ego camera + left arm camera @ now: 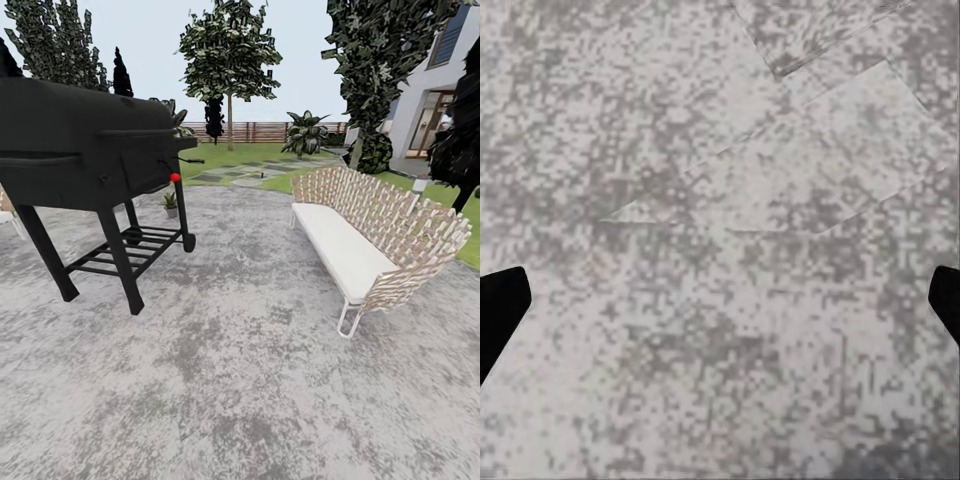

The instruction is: Pick up the pesticide atomizer in the garden and spray insectifuge to fully cover both potted plants in the garden.

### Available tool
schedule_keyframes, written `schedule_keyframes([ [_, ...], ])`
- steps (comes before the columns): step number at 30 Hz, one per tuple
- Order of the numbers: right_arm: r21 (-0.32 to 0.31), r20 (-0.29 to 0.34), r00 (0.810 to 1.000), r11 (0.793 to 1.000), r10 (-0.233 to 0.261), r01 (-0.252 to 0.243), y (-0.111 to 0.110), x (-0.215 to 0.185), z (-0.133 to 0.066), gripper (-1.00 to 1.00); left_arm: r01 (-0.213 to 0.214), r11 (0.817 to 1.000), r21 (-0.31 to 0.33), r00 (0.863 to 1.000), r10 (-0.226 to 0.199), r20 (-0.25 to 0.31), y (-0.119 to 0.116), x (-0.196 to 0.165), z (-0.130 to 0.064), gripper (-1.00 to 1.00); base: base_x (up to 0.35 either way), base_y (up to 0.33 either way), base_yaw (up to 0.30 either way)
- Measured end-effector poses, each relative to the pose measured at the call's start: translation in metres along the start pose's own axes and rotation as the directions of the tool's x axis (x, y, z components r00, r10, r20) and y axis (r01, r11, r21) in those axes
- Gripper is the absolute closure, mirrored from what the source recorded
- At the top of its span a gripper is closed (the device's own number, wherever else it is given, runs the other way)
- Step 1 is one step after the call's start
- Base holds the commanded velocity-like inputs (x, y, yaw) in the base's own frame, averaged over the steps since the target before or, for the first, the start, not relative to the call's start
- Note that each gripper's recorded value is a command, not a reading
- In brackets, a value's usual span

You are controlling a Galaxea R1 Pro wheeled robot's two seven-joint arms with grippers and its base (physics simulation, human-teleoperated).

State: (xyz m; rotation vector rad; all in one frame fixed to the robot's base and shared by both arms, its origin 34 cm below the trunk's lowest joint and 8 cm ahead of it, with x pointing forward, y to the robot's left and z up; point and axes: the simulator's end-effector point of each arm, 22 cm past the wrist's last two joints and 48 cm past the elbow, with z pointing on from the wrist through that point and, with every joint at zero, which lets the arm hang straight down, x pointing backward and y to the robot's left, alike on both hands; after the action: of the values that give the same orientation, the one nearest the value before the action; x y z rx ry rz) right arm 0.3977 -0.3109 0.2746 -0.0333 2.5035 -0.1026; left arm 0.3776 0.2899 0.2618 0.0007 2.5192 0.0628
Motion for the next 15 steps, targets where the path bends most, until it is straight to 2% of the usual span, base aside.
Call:
schedule_keyframes([
  [15, -0.004, -0.005, 1.000, 1.000, 0.000, 0.000, 0.0009, 0.0024, -0.0003, -1.00, 0.002, 1.000, 0.002, 1.000, -0.002, 0.000, -0.0012, 0.0000, 0.0000, -1.00, 0.337, 0.000, 0.000],
])
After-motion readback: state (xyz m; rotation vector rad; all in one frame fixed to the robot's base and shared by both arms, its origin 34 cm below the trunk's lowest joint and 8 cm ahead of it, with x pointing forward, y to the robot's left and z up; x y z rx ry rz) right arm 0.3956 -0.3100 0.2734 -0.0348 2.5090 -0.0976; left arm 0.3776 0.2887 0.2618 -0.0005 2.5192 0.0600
